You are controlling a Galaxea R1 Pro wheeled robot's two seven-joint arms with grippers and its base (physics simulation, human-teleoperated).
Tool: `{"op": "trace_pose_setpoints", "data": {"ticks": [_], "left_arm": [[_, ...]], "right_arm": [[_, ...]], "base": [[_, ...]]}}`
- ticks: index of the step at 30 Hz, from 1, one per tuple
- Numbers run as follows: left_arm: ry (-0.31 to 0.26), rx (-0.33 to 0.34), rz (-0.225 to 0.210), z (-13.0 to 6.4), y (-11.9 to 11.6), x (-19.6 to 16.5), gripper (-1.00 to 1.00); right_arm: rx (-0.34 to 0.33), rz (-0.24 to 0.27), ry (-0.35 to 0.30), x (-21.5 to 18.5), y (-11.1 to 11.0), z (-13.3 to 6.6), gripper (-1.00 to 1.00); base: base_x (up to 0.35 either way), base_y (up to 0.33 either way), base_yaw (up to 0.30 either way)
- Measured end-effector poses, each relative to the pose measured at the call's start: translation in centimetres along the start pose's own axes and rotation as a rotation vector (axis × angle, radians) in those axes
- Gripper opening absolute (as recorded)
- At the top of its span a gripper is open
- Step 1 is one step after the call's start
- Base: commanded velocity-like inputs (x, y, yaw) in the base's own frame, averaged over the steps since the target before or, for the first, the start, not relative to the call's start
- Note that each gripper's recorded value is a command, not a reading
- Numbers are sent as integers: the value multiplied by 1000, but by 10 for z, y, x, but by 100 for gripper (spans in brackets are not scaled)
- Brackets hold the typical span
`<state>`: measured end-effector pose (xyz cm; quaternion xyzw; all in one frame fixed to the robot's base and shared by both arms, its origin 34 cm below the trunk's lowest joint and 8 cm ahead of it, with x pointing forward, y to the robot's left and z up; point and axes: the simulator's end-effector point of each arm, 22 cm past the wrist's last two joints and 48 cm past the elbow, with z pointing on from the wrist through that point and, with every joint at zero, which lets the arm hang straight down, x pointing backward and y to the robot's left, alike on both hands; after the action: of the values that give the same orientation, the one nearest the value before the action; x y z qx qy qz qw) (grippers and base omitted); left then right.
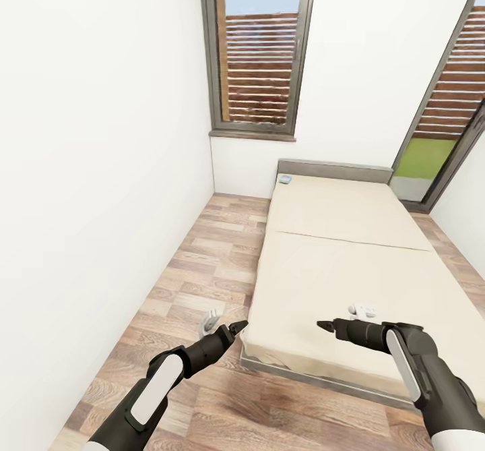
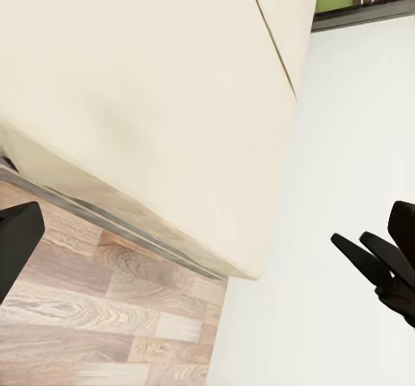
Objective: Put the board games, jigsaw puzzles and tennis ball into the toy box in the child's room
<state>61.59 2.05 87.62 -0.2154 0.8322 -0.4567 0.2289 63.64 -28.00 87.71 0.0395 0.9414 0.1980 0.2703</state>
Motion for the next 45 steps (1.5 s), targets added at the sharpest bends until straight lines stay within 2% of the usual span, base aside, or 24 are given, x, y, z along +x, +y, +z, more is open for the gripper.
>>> {"op": "trace_pose_setpoints", "data": {"ticks": [17,29,45], "left_arm": [[-8,8,18,-2,-9,-2,100],[-5,8,24,-3,-10,-1,100],[-9,9,23,-3,-11,-2,100]], "right_arm": [[-13,-44,9,-1,16,-2,100],[-16,-57,-19,-12,21,-9,100],[-14,-62,-24,-14,22,-10,100]], "base": [[24,0,-138],[194,65,-75],[118,75,-244]]}}
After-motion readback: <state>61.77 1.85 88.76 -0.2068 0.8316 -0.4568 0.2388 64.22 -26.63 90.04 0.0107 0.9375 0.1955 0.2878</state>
